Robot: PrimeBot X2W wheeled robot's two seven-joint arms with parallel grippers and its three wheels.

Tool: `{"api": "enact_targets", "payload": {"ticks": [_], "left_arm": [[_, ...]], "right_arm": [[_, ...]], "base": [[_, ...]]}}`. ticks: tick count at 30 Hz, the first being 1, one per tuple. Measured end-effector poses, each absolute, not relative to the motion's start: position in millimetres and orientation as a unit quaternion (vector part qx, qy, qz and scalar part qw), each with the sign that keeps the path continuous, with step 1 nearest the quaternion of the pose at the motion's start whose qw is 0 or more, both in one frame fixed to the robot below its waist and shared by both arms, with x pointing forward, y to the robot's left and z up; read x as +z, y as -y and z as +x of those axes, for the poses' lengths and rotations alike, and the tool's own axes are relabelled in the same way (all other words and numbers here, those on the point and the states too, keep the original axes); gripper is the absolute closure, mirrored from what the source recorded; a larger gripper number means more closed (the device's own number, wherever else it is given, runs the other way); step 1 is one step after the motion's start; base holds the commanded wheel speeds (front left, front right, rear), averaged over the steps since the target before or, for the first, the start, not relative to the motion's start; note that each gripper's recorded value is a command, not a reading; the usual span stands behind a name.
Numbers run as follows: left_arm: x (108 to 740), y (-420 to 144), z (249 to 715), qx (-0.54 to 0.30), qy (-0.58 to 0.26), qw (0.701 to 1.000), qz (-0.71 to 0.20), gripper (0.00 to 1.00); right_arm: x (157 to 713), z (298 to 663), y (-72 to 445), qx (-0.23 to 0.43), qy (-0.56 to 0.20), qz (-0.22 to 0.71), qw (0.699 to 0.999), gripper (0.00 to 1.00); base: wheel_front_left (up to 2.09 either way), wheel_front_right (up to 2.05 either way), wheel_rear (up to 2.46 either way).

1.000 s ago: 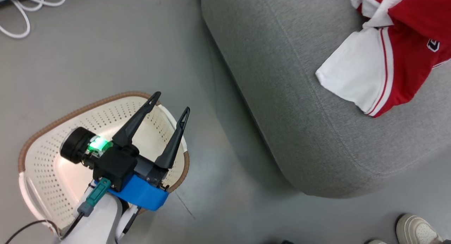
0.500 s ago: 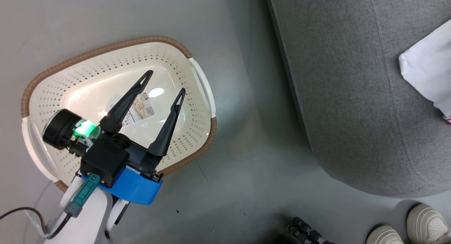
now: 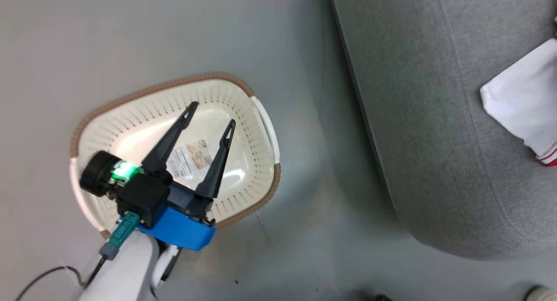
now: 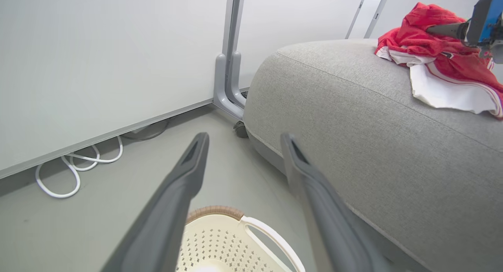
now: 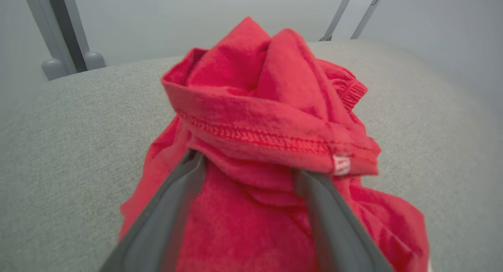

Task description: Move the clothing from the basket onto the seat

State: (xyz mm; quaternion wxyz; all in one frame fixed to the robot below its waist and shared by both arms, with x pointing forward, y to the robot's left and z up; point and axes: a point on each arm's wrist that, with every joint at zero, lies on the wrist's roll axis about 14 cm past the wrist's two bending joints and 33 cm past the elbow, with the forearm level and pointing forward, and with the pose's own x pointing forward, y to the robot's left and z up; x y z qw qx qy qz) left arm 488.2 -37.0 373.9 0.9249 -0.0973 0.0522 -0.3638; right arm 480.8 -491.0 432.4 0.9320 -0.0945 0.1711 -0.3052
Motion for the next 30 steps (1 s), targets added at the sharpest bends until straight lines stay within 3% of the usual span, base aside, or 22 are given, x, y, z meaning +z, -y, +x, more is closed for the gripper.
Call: {"api": "enact_targets", "payload": {"ticks": [6,20,30], "left_arm": [[410.5,26.8,472.5,-0.333,-0.047,0.935,-0.114,0.0],[483.6,-57.4,423.6,-0.212,0.002,0.972,-0.098,0.0],[486.0,-128.2,392.4,-0.108,0.001,0.99,-0.089,0.0]], "right_arm": [[444.6,461.3,467.7,-0.266,-0.165,-0.099,0.945,0.0],[514.4,436.4,355.7,-0.123,-0.038,-0.074,0.989,0.0],[549.2,406.0,258.1,-0.043,0.011,-0.061,0.997,0.0]], "base": [[0.0,0.0,0.0],[0.0,0.0,0.0],[0.0,0.0,0.0]]}}
